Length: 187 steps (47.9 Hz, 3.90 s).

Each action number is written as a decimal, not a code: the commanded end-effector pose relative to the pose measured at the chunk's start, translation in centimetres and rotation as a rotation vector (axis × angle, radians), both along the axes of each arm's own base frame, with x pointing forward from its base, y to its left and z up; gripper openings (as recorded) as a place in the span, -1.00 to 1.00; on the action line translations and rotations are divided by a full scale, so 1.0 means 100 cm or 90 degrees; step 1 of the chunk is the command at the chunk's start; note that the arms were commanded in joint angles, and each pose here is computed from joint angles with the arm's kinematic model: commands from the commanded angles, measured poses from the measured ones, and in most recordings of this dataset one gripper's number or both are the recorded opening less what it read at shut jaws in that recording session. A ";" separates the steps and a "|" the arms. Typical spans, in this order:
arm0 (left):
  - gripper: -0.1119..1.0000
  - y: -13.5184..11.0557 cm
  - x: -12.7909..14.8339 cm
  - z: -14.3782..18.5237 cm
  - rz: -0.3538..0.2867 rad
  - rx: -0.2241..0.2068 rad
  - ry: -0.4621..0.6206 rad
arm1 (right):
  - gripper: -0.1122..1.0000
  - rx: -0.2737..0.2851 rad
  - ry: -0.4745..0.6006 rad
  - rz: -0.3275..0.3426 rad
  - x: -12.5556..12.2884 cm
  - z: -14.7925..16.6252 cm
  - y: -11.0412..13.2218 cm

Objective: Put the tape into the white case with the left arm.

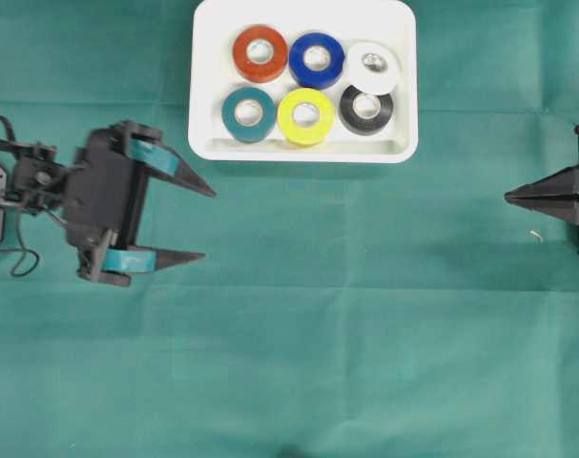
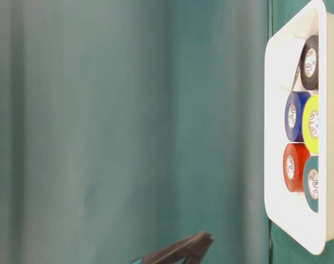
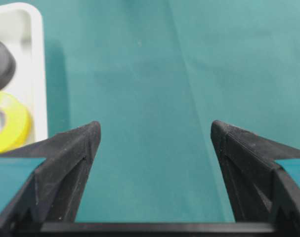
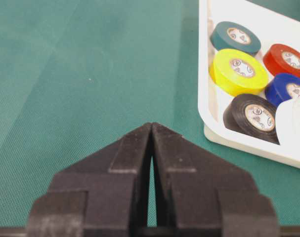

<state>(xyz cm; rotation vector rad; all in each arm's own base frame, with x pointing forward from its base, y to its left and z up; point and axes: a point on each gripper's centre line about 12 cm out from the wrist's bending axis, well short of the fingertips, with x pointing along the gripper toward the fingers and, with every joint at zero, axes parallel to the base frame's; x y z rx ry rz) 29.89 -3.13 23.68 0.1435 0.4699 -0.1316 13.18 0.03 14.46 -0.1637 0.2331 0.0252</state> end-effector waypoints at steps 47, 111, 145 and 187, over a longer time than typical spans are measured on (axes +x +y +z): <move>0.82 0.039 -0.100 -0.017 0.113 -0.052 -0.099 | -0.97 -0.002 -0.005 0.002 0.001 0.002 0.000; 0.82 0.044 -0.149 -0.051 0.144 -0.057 -0.087 | -0.97 -0.001 -0.006 0.002 0.001 0.002 0.000; 0.82 0.044 -0.154 -0.052 0.142 -0.056 -0.106 | -0.97 -0.001 -0.006 0.002 0.001 0.002 0.000; 0.82 0.044 -0.154 -0.053 0.141 -0.052 -0.109 | -0.97 -0.001 -0.005 0.002 0.001 0.002 0.000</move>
